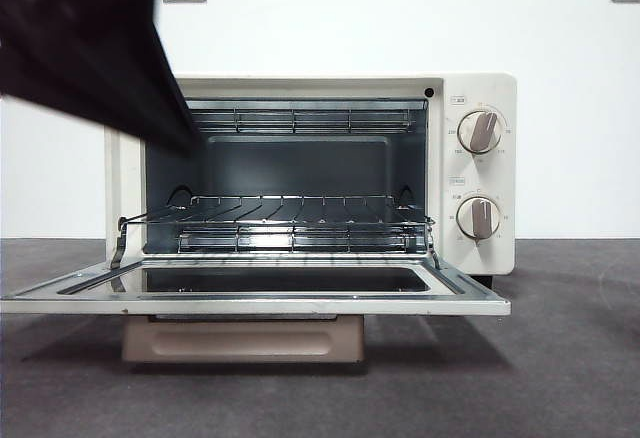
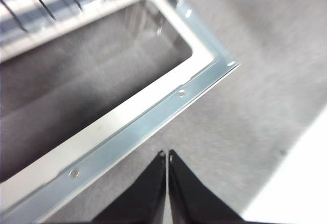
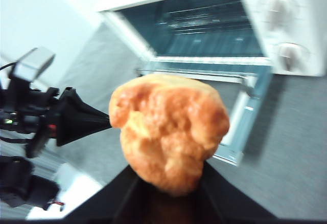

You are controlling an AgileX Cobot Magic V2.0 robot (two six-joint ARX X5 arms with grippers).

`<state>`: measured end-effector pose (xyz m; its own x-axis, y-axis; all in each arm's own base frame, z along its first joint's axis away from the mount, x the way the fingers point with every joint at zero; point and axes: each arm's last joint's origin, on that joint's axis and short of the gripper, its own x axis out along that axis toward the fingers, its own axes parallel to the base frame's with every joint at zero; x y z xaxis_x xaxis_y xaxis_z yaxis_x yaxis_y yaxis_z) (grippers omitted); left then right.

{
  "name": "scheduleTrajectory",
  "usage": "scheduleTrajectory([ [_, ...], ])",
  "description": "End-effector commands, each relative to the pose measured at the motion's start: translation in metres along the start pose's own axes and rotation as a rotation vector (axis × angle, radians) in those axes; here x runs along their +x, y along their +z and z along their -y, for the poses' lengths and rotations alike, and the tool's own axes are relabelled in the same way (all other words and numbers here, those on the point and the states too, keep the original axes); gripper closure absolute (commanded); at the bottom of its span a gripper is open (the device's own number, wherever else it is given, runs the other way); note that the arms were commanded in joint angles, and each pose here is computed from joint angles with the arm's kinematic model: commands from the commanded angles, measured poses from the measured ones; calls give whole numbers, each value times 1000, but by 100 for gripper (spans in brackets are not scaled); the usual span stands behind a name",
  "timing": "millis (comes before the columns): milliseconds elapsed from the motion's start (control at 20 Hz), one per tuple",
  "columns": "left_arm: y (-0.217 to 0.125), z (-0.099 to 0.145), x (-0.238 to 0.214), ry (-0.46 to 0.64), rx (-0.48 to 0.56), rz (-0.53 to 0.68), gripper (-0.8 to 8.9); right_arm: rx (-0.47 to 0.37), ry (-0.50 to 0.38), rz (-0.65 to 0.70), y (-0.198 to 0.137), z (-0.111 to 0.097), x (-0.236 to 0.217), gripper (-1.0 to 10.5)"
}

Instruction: The left arm flap open the oven, the right arm pick bread and place it into oven, the left arm flap close the oven

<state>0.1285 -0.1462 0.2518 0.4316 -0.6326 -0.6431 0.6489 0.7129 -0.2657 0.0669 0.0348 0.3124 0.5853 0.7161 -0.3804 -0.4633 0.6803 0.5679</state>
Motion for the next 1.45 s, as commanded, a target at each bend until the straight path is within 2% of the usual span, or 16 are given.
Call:
scheduleTrajectory([
  [50, 7, 7, -34, -16, 7, 94, 803, -1, 36, 3, 13, -1, 9, 885],
  [250, 8, 9, -92, 76, 4, 222, 803, 3, 113, -23, 34, -1, 44, 885],
  [400, 6, 10, -118, 111, -1, 291, 803, 7, 157, -64, 41, -3, 70, 885],
  [550, 1, 10, -137, 132, -7, 334, 803, 19, 157, -126, 43, -5, 98, 885],
  [750, -11, 7, -151, 147, -40, 336, 803, 24, 89, -206, 48, -8, 135, 884],
  [1100, -24, 4, -161, 155, -46, 318, 803, 0, -104, -259, 56, -13, 198, 884],
  [1450, -30, 3, -162, 166, -49, 279, 803, -10, -260, -288, 62, -3, 262, 884],
])
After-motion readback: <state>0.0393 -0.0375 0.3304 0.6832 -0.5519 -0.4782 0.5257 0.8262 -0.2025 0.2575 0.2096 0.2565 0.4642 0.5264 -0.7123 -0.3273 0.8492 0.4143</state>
